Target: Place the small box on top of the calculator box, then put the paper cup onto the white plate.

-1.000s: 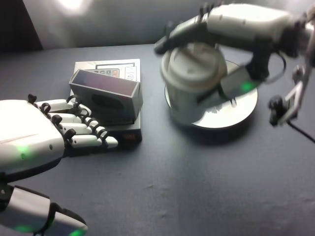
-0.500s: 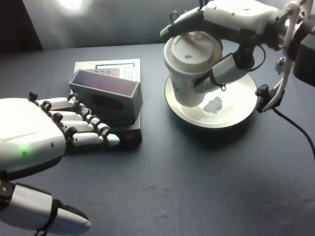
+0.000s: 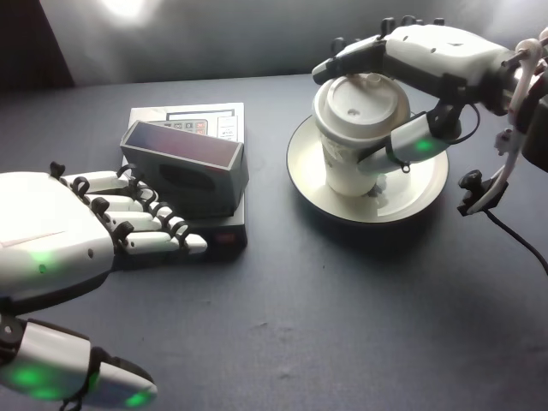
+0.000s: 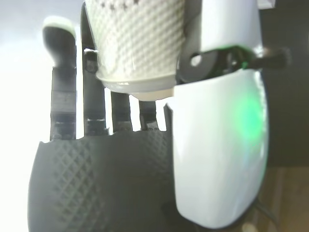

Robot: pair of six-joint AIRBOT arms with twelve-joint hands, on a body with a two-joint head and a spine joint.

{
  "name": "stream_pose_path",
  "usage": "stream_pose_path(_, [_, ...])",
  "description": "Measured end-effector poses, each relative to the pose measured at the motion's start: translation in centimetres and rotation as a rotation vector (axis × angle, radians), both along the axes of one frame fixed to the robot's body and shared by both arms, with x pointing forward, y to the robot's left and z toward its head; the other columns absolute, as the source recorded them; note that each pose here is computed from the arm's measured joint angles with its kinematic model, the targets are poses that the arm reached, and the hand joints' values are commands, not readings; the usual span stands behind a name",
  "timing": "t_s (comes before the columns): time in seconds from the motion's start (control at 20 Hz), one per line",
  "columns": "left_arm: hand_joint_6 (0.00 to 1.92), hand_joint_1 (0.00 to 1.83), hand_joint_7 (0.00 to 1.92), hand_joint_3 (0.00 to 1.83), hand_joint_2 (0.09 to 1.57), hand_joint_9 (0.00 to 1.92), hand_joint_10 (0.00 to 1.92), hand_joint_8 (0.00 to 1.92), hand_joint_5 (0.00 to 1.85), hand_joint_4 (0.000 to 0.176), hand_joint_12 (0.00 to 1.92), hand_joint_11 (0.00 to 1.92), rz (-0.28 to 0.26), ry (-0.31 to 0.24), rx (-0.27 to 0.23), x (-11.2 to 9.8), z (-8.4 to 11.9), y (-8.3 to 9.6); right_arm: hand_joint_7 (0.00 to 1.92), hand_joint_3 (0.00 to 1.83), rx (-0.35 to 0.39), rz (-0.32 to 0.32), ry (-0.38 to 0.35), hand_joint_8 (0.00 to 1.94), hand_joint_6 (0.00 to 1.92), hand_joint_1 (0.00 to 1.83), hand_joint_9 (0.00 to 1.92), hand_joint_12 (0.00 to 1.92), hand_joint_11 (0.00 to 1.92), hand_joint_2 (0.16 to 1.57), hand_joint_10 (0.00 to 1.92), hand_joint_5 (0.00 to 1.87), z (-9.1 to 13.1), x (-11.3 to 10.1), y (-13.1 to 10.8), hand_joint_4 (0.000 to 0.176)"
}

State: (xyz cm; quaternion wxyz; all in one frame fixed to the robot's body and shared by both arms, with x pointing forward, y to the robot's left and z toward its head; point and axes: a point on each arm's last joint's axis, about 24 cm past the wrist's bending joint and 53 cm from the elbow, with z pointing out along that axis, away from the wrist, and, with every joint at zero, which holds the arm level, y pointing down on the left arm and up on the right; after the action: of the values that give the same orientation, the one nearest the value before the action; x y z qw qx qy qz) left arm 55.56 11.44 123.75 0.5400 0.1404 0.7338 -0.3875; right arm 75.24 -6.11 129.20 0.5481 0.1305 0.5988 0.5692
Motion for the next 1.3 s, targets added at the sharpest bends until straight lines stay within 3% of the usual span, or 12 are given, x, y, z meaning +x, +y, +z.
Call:
stream_pose_path(0.1, [0.00,0.20,0.18,0.00,1.05,0.17,0.00,0.00,0.16,0.000,0.33,0.00,0.000,-0.001,-0.001,0.0,0.0,0.0,0.91,0.00,0.019,-0.011,-0.002,0.01,0.03,1.38,0.84,1.07,0.41,1.09,0.01,0.84,-0.2,0.1,-0.5,0.000])
stream_pose_path(0.3, [0.01,0.24,0.21,0.00,1.04,0.20,0.01,0.01,0.19,0.000,0.38,0.00,-0.002,-0.006,-0.003,0.0,0.2,-0.1,0.81,0.00,0.016,-0.015,-0.013,0.00,0.00,1.30,0.75,1.12,0.28,1.10,0.00,0.75,-0.1,0.1,-0.6,0.000])
stream_pose_path(0.5, [0.00,0.23,0.21,0.00,1.05,0.19,0.00,0.00,0.18,0.000,0.35,0.00,0.000,-0.006,-0.001,0.1,0.2,-0.1,0.76,0.00,0.022,-0.027,-0.008,0.00,0.00,1.20,0.72,1.11,0.27,1.02,0.00,0.70,-0.2,0.4,-1.1,0.000])
stream_pose_path(1.05, [0.00,0.24,0.21,0.00,1.05,0.20,0.00,0.00,0.18,0.000,0.37,0.00,-0.001,-0.004,-0.003,0.1,0.2,-0.3,0.42,0.00,-0.001,-0.035,-0.001,0.00,0.00,0.86,0.43,1.06,0.02,0.87,0.00,0.31,-0.6,0.7,-1.3,0.000])
stream_pose_path(1.3, [0.00,0.23,0.22,0.00,1.05,0.20,0.00,0.00,0.20,0.000,0.38,0.00,-0.001,-0.004,-0.003,0.1,0.2,-0.3,0.21,0.00,-0.003,-0.033,0.001,0.00,0.00,0.70,0.22,0.76,0.00,0.81,0.00,0.13,-0.6,0.7,-1.1,0.000])
